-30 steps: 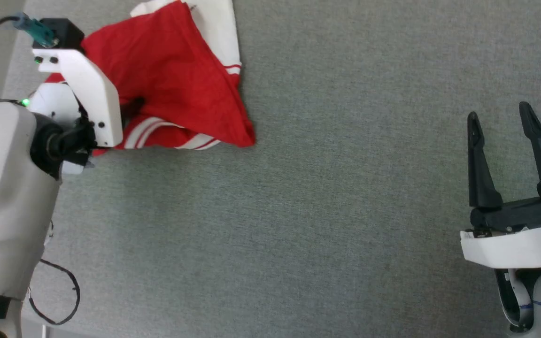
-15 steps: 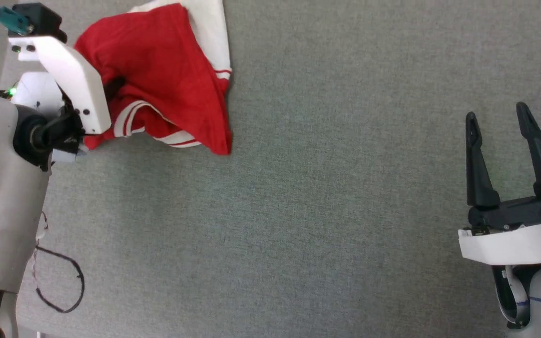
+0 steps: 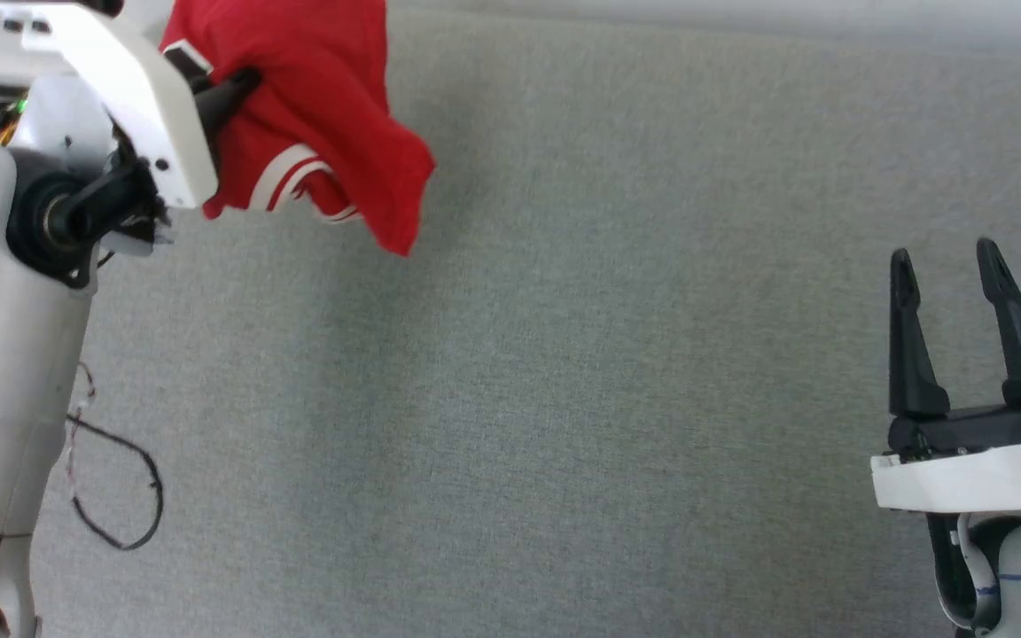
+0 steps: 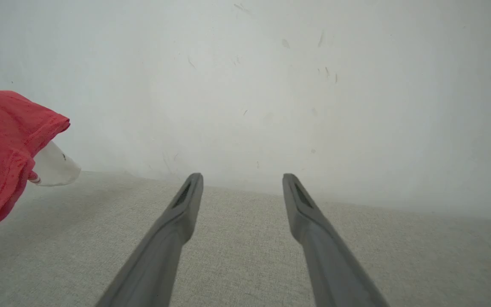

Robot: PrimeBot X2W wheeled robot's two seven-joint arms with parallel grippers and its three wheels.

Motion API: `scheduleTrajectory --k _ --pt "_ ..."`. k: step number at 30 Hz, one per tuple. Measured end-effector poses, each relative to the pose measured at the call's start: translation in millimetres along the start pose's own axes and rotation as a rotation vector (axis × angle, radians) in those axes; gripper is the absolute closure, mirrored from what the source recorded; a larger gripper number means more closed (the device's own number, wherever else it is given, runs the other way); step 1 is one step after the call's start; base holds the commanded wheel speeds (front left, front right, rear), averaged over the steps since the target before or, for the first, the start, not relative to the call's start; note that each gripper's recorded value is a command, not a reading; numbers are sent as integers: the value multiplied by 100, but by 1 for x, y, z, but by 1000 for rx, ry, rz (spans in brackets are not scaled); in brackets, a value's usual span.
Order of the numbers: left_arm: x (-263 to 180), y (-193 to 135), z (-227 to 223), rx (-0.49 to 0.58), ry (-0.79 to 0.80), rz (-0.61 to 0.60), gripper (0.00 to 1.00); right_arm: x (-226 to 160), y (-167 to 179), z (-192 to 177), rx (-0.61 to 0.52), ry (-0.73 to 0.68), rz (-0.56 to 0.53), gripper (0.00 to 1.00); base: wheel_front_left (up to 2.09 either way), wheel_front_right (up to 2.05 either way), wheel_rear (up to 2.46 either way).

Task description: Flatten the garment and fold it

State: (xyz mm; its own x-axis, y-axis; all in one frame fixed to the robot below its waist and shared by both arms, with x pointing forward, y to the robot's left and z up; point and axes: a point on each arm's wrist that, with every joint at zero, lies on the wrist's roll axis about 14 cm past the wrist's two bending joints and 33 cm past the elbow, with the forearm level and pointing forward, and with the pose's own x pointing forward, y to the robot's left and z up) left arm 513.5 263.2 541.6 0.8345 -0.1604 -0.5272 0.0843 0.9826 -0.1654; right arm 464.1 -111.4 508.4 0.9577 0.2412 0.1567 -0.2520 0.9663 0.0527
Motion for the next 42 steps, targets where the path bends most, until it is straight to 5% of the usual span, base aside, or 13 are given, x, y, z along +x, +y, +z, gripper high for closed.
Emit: scheduleTrajectory --k 11,18,30,37,42 --pt "-48 -95 51 137 -120 -221 100 -35 -27 40 -2 -67 -97 0 0 0 0" --pt "-68 -180 52 286 -122 -425 100 -64 -48 64 -22 -110 -171 0 0 0 0" --pt "-85 -310 23 384 -115 -768 100 -118 -90 93 -70 -160 -329 0 0 0 0" --pt "-60 -350 -15 328 -86 -865 100 -133 -108 93 -85 -154 -393 0 0 0 0" --pt "-18 -346 -59 326 -50 -810 100 -130 -114 87 -87 -133 -408 0 0 0 0"
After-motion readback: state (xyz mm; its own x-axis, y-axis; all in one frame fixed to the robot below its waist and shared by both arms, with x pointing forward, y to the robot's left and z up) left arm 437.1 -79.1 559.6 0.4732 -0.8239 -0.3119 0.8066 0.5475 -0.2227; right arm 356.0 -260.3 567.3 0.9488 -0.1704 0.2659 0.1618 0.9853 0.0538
